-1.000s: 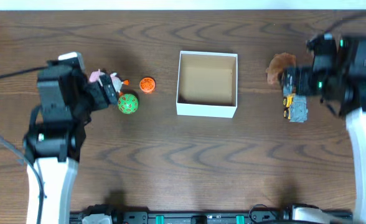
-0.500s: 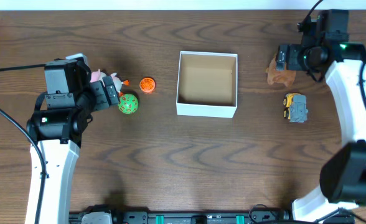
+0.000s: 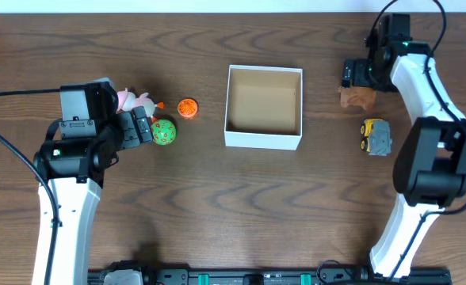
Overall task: Pack container
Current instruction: 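Grasp the brown plush hamster with the right gripper, then carry the hamster into the white box and release it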
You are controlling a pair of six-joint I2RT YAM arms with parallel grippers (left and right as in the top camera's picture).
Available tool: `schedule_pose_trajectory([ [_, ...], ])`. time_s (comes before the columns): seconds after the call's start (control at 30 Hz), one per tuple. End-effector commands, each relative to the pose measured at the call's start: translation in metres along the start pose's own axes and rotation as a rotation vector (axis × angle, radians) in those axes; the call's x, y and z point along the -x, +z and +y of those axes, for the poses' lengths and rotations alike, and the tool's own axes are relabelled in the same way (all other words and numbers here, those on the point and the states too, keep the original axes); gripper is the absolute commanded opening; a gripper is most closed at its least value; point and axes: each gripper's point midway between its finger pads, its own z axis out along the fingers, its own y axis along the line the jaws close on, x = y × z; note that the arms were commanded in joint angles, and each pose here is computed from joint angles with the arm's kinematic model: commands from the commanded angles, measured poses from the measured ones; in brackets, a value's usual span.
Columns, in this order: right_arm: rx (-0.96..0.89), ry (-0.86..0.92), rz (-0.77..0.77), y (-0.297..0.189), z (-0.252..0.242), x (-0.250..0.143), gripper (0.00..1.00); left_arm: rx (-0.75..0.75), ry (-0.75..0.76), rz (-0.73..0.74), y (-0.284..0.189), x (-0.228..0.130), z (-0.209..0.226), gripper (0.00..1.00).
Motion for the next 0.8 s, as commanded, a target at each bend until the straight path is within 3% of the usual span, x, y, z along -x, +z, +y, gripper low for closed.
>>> schedule_pose_trajectory([
  [0.0,-0.01,0.032,0.012,0.011,0.001,0.001,0.99,0.002,0.0,-0.021,-0.005,0.008,0.001,0.98],
  [0.13,-0.009,0.023,0.057,0.031,0.006,-0.01,0.91,0.002,-0.003,-0.021,-0.005,0.008,0.001,0.98],
  [0.23,-0.01,0.016,0.106,0.049,0.008,-0.023,0.77,0.002,-0.003,-0.021,-0.005,0.008,0.001,0.98],
  [0.33,-0.013,0.016,0.139,0.053,0.008,-0.032,0.36,0.003,-0.003,-0.015,-0.005,0.006,0.001,0.98],
  [0.4,-0.017,0.014,0.142,0.048,0.008,-0.031,0.2,0.005,-0.003,-0.003,-0.005,0.003,0.002,0.98],
  [0.47,-0.019,0.013,0.132,0.035,0.008,-0.026,0.11,0.007,-0.002,0.004,-0.005,0.002,0.002,0.98],
  [0.63,-0.004,0.004,0.042,-0.03,0.021,0.001,0.02,0.007,-0.002,0.004,-0.005,0.002,0.002,0.98],
  [0.77,0.034,0.025,-0.058,-0.101,0.049,0.017,0.01,0.007,-0.002,0.004,-0.005,0.002,0.002,0.98],
])
